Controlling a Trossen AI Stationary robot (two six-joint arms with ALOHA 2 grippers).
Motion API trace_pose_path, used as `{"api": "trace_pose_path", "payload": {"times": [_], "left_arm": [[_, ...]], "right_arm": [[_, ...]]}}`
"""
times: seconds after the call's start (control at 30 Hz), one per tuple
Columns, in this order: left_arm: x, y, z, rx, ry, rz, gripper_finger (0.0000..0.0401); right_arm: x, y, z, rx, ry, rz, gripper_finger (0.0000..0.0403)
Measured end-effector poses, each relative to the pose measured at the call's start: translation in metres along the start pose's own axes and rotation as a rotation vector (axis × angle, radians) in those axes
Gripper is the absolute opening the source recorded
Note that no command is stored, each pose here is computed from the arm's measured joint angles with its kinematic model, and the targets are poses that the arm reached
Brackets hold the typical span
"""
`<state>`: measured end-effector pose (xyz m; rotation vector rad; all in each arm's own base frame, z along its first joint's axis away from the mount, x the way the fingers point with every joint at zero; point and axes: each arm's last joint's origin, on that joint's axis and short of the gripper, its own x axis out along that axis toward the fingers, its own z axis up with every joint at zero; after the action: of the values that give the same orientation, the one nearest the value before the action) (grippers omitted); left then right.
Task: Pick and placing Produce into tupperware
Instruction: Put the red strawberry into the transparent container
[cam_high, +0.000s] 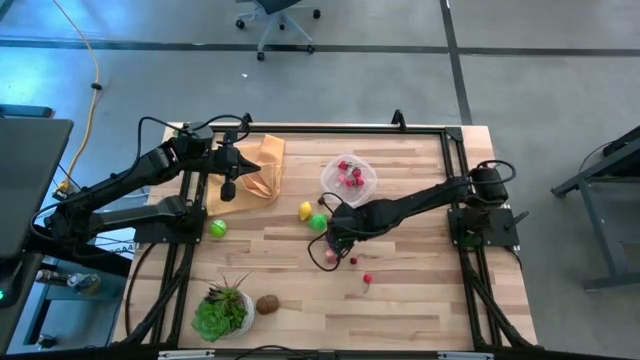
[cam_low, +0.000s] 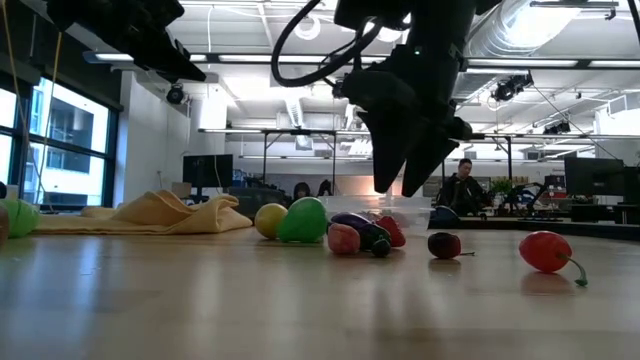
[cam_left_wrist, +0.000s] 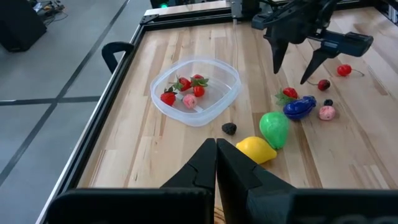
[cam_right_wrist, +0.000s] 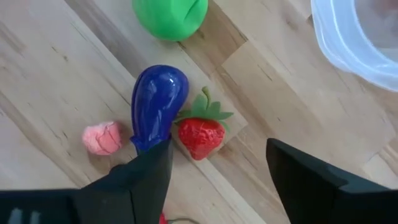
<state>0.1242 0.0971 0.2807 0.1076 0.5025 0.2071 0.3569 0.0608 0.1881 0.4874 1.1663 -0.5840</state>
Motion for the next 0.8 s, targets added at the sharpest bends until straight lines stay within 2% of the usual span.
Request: {"api": "trace_pose_path", "payload": {"times": [0.13,0.33,0.8], "left_arm": [[0.000,0.000,0.000,0.000,0.000,0.000,0.0003],[0.000,0.000,0.000,0.000,0.000,-0.001,0.0003],[0.000,0.000,0.000,0.000,0.000,-0.001,0.0003]], "right_arm": [[0.001,0.003,-0.003,-0.014,-0.022,-0.019,0.0259],[0.020,0.008,-0.007,-0.051,0.009,-0.034,0.0259],[0.028,0.009,-0.008,-0.049,-0.001,-0.057,0.0259]]}}
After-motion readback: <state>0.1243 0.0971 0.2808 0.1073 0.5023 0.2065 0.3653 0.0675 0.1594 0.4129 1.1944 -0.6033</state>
